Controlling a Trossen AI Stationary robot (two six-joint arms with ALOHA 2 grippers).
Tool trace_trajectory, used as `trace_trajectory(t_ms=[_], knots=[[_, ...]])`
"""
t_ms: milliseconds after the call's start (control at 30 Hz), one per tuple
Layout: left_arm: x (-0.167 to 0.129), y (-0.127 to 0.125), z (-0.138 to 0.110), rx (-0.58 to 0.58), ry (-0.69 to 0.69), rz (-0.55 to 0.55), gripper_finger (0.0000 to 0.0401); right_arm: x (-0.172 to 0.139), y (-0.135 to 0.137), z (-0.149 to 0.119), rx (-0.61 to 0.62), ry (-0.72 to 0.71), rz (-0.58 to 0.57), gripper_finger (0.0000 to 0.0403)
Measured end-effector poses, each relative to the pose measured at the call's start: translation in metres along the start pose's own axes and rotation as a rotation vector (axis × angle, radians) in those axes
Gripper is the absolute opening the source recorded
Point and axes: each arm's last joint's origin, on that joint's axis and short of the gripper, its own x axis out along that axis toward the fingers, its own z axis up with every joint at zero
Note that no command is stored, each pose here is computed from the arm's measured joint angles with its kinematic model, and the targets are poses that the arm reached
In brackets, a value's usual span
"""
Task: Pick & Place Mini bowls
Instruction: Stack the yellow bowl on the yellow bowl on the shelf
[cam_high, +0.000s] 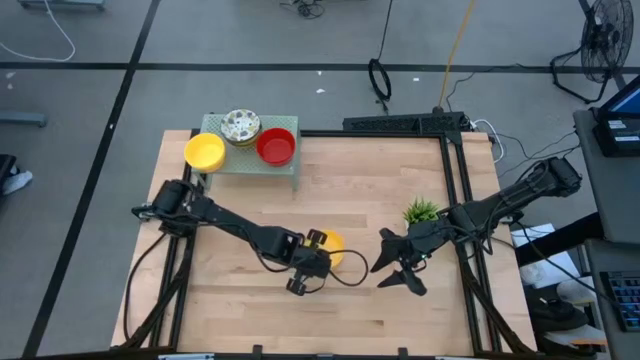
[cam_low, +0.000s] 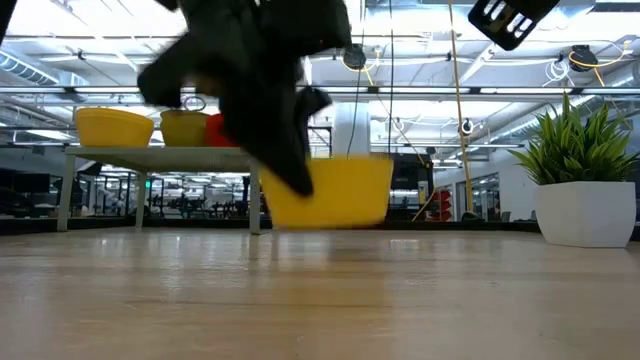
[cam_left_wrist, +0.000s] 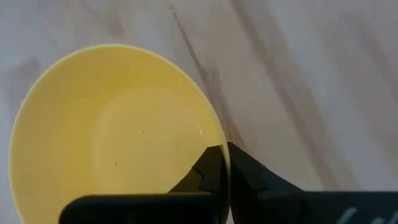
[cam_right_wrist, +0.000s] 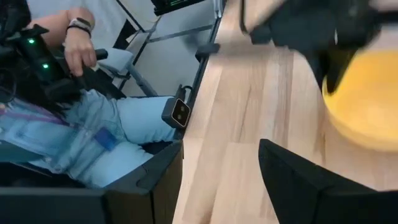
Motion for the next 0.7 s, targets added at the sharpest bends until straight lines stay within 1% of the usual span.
trace_trajectory(t_ms=[100,167,233,333,433,500,633,700], knots=[[-0.026,0.004,0.007,-0.032,-0.069,0.017,0.0009,-0.001,0.0,0.0,0.046,0.001,0.005,0.0196],[-0.048,0.01,0.011,-0.057,-0.12,0.055,0.0007,-0.001,0.001,-0.001,0.053,0.016,0.023,0.0196],[-0.07,0.016,0.012,-0.091,-0.154,0.115,0.0005,-0.002,0.001,-0.001,0.051,0.029,0.046,0.0196],[-0.105,0.026,0.008,-0.15,-0.174,0.25,0.0009,-0.002,0.002,-0.001,0.047,0.041,0.071,0.0196],[-0.138,0.038,-0.002,-0.232,-0.169,0.418,0.0006,-0.002,0.002,-0.001,0.045,0.043,0.07,0.0196],[-0.16,0.047,-0.013,-0.31,-0.158,0.521,0.0005,-0.002,0.002,-0.001,0.046,0.043,0.07,0.0196],[-0.199,0.063,-0.038,-0.481,-0.145,0.673,0.001,-0.002,0.002,-0.002,0.045,0.045,0.069,0.0196],[-0.215,0.072,-0.05,-0.55,-0.136,0.726,0.001,-0.002,0.002,-0.002,0.044,0.047,0.068,0.0196]])
